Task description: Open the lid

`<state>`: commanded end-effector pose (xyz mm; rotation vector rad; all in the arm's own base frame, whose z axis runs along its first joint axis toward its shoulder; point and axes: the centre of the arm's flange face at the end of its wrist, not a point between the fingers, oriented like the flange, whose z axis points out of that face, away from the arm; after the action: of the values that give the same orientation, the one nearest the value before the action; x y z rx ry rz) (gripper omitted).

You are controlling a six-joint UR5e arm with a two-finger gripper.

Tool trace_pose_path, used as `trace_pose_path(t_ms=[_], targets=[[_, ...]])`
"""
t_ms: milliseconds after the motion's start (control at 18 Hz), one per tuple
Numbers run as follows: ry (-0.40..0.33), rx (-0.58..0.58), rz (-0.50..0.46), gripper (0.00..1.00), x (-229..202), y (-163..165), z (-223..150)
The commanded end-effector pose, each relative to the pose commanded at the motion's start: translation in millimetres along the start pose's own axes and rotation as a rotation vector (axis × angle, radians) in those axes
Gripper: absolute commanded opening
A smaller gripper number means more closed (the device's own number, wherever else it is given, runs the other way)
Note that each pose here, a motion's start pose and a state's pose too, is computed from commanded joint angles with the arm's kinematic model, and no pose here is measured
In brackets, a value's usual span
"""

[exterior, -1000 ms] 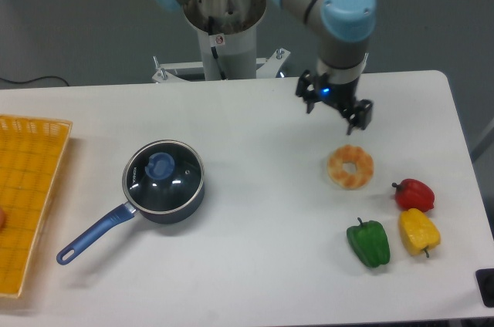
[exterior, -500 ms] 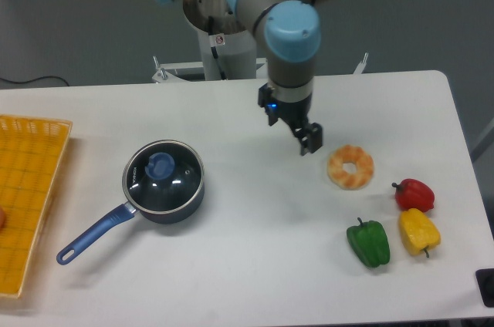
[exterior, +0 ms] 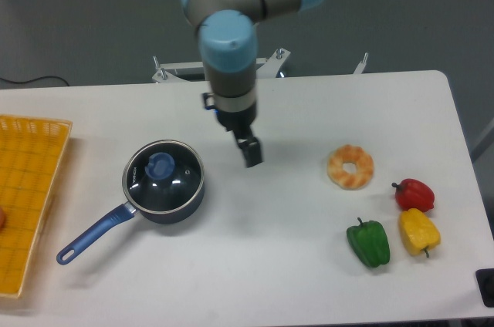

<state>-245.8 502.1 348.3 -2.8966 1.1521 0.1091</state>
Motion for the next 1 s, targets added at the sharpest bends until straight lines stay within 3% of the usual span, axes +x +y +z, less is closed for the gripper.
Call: trace_pose_path(t_ms=[389, 1000], targets=[[0.022, -0.071, 0.118, 1.00, 23, -44, 17], [-0.030, -0.052, 0.166, 1.00, 12, -76, 42]])
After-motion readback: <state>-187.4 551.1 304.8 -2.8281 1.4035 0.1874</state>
